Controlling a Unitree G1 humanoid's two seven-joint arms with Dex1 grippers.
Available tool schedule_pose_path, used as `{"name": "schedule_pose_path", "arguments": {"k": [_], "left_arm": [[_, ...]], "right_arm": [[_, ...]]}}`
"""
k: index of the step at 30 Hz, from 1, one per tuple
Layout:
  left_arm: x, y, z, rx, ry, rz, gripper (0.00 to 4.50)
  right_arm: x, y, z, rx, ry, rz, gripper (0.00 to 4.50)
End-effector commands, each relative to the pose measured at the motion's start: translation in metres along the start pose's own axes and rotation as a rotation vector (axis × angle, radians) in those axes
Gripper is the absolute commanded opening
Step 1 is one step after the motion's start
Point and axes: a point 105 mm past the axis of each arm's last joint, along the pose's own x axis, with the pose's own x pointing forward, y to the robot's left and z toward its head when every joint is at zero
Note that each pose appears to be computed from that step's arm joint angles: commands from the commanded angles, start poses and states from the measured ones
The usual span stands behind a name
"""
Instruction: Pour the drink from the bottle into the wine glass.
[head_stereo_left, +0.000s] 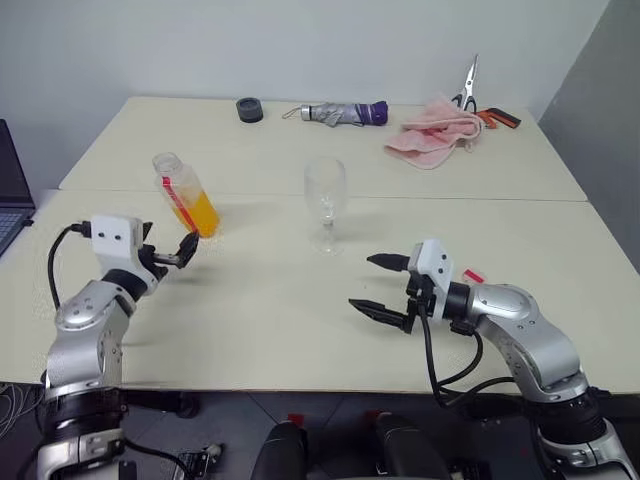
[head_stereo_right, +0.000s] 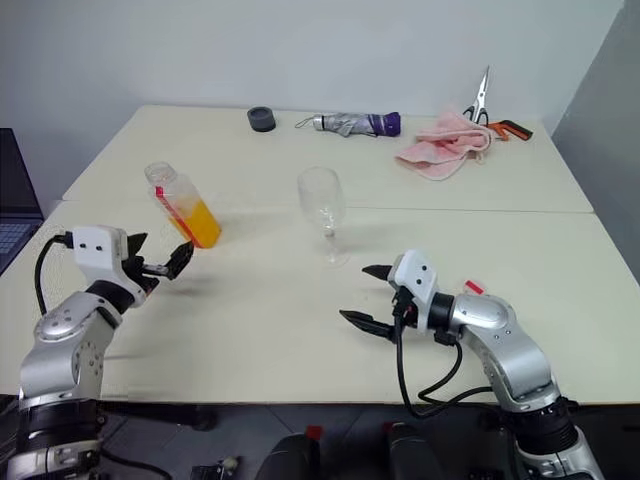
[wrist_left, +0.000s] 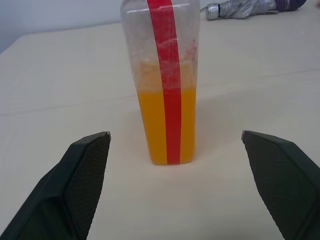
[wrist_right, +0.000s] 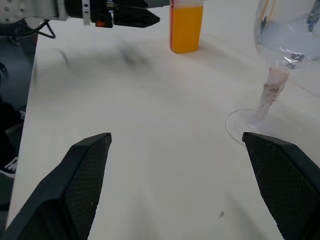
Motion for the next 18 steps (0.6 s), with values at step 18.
{"name": "schedule_pose_path", "arguments": {"k": [18], "left_arm": [[0.032, 0.018, 0.04, 0.063, -0.088, -0.005, 4.5]], "right_arm": [[0.006, 0.014, 0.018, -0.063, -0.048, 0.078, 4.47]]}}
